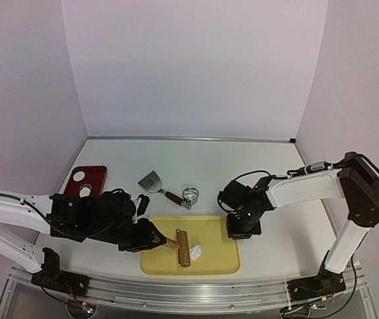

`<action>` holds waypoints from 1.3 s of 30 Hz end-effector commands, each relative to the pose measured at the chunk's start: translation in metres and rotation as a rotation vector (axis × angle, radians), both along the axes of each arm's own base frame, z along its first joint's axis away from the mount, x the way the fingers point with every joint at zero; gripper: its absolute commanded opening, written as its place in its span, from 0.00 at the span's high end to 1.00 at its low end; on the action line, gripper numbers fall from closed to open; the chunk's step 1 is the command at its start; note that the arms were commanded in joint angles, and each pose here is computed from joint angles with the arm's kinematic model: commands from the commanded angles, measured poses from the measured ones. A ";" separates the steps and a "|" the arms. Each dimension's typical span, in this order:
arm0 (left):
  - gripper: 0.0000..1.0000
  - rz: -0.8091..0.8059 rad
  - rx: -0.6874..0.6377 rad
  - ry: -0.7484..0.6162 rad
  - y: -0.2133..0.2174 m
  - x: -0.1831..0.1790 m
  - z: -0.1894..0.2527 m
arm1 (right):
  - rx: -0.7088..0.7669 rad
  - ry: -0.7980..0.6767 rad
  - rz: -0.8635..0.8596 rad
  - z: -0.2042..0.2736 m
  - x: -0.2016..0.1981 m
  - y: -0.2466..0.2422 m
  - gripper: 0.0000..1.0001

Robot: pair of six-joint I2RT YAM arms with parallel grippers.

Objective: Roll out the dumpling wrappers from the dough

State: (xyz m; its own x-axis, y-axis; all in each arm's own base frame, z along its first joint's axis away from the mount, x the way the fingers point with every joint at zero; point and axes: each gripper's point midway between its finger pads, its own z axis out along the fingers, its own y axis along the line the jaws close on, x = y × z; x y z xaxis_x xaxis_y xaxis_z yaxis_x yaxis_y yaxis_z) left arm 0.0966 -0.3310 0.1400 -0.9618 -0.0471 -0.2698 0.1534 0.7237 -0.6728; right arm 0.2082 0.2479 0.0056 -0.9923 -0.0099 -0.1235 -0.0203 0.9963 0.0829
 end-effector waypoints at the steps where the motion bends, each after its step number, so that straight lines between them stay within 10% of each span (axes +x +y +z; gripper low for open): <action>1: 1.00 0.026 -0.159 -0.073 -0.013 0.011 0.040 | -0.109 -0.010 -0.025 -0.017 0.002 -0.013 1.00; 39: 1.00 0.022 -0.072 -0.060 -0.028 0.025 0.009 | -0.140 0.002 0.042 -0.029 -0.014 0.001 1.00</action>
